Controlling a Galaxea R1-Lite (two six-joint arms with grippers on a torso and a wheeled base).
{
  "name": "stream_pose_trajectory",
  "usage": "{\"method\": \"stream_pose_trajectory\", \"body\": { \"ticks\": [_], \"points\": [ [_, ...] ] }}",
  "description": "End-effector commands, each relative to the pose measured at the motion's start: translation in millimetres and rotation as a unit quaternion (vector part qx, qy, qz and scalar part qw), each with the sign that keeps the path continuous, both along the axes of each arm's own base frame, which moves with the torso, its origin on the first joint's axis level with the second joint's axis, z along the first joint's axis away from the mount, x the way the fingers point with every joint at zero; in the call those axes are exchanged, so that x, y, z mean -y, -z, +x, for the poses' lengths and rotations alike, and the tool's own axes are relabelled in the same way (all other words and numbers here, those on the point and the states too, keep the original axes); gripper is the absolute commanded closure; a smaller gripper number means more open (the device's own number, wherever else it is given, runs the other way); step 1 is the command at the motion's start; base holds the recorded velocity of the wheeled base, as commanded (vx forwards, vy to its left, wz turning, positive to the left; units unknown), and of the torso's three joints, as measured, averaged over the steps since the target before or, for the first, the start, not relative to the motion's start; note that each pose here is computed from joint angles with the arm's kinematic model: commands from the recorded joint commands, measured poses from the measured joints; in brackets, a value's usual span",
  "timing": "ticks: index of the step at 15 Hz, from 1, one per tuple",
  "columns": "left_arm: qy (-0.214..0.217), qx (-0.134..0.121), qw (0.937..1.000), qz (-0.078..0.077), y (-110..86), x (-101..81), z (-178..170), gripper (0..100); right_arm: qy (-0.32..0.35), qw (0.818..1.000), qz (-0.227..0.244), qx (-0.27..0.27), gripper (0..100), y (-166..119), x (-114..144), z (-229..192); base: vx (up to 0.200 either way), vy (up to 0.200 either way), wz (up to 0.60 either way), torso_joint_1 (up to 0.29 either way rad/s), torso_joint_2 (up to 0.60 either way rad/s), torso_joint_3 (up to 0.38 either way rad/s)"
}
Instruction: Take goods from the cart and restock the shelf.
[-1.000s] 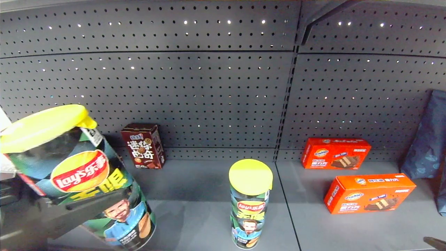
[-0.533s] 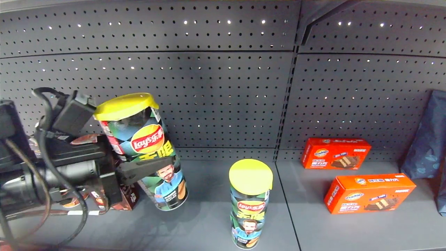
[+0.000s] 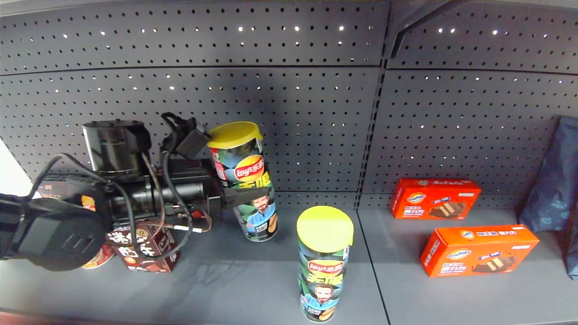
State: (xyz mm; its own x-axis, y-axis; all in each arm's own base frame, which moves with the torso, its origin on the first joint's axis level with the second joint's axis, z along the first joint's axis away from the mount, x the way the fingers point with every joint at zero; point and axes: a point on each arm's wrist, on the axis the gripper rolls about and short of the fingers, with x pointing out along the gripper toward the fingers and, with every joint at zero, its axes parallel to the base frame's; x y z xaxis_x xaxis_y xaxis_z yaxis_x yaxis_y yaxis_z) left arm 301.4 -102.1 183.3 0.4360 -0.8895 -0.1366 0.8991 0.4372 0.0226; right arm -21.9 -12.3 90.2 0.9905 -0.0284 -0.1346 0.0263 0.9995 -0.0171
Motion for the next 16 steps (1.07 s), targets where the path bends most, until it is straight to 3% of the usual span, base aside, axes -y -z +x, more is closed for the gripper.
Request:
{"method": "stream_pose_trajectory", "body": {
  "ticks": [1, 8, 16],
  "points": [
    [0.025, -0.01, 0.9996, 0.01, 24.5, 22.4, 31, 100, 0.0, 1.0, 0.0, 0.001, 0, 0, 0, 0, 0.0, 0.0, 0.0, 0.0, 0.0, 0.0],
    [0.07, 0.01, 0.9975, 0.004, 33.7, 71.8, 68, 100, 0.003, 1.0, 0.015, 0.0, 0, 0, 0, 0, 0.0, 0.0, 0.0, 0.0, 0.0, 0.0],
    [0.073, -0.01, 0.9972, 0.01, 52.4, 78.3, 77, 100, 0.006, 1.0, 0.029, 0.001, 0, 0, 0, 0, 0.0, 0.0, 0.0, 0.0, 0.0, 0.0]
  ]
}}
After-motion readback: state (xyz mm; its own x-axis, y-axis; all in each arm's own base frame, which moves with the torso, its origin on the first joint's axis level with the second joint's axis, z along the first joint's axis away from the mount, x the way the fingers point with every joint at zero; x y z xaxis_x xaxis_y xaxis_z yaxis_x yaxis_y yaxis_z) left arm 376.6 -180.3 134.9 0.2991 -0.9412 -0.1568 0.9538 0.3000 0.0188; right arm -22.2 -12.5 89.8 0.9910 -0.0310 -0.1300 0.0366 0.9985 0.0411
